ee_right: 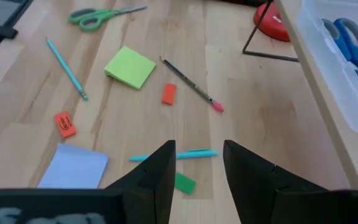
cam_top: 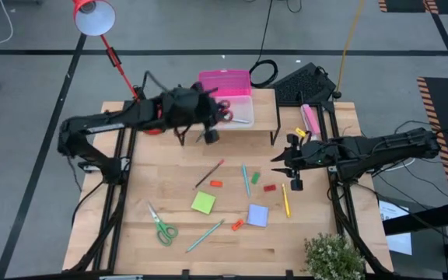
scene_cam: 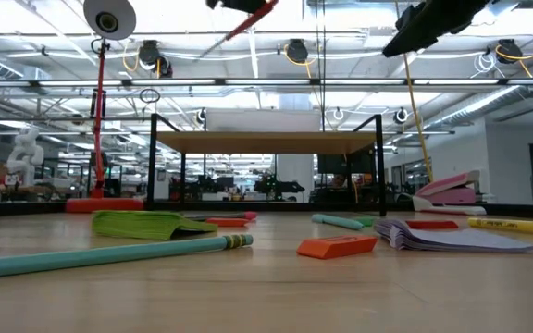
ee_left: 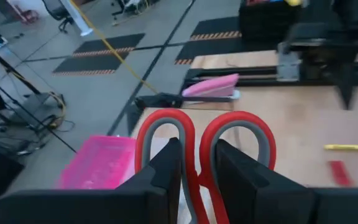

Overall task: Pack school essentials
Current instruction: Put the red scissors into the pink supply box on the shelf

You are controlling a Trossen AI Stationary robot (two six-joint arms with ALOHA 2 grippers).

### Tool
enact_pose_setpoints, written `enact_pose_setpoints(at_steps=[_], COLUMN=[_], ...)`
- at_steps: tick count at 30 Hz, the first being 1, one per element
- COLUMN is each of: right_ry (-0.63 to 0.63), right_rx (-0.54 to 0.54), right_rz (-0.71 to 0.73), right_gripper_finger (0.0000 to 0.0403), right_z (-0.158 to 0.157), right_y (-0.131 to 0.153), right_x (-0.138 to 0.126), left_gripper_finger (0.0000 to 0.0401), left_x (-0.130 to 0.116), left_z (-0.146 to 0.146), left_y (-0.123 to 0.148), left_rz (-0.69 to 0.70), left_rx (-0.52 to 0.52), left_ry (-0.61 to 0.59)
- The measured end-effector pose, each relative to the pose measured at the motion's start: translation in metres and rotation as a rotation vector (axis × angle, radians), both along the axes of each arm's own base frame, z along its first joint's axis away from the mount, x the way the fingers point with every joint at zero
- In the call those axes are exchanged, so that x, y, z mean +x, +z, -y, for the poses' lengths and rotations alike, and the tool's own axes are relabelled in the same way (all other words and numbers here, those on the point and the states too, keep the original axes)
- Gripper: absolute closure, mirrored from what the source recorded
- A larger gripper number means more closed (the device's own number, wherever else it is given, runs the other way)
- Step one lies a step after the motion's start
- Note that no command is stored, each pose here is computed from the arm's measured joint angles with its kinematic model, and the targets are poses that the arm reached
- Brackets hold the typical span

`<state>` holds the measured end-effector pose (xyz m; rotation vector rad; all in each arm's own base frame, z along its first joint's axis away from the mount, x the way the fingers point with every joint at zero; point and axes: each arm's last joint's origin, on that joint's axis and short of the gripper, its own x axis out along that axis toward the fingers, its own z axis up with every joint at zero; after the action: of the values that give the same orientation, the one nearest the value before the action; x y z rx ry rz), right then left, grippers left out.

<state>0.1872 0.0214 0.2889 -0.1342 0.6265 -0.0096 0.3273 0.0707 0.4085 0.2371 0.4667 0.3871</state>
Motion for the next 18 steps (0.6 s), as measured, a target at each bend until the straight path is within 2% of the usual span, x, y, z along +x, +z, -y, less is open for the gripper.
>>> enact_pose_setpoints(at_steps=[6,10,18], right_ry=[0.017,-0.002,-0.003], right_rx=[-0.023,-0.030,-0.029], right_rz=[0.051,0.082,0.104], right_gripper_finger=[0.0273,0.0273,0.0273], right_z=[0.002,0.003,0.005], right_y=[-0.001,0.001,0.000], right_x=[-0.011,-0.018,-0.027], left_gripper_finger=[0.0313,0.0313,0.0313], left_x=[0.031,0.048,0.064], left_z=[-0.045,-0.074,-0.105], left_y=[-0.010,-0.021,-0.038], left_rz=[-0.054,-0.080,-0.127], left_rx=[0.033,0.027,0.053], left_ry=[-0.039,-0.025,-0.030])
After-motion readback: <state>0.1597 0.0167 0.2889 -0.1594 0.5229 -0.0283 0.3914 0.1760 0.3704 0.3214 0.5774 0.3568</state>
